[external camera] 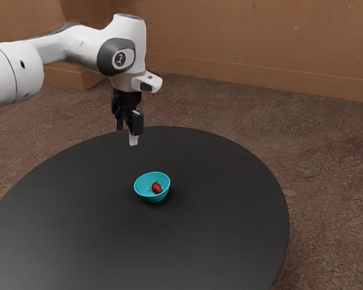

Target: Take strawberry from the bowl

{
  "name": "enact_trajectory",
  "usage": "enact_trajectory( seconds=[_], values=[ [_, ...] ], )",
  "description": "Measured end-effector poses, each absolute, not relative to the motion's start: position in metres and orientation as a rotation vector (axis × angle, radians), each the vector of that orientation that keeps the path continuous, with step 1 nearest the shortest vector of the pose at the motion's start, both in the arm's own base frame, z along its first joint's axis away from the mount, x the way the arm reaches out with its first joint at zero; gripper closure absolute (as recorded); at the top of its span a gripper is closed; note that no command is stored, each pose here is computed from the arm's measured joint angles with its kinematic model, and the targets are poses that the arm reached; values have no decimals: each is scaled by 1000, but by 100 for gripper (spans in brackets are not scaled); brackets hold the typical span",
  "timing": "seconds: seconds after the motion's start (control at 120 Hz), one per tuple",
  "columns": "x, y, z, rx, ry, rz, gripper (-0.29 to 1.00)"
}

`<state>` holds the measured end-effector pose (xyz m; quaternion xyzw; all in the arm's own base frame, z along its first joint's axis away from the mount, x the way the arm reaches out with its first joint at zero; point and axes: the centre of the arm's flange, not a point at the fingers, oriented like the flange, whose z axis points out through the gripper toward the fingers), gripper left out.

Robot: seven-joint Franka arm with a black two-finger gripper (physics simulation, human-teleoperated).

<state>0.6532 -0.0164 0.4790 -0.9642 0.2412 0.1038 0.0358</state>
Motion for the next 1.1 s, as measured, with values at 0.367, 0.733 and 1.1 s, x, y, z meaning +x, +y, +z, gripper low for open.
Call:
enact_trajectory(
  seconds=[0.367,0.733,1.1],
  values=[
    [664,-10,360,-3088,276,148,2],
    [661,-24,341,-3014,-711,70,3],
    [658,-24,305,-2742,-1356,128,38]
  ],
)
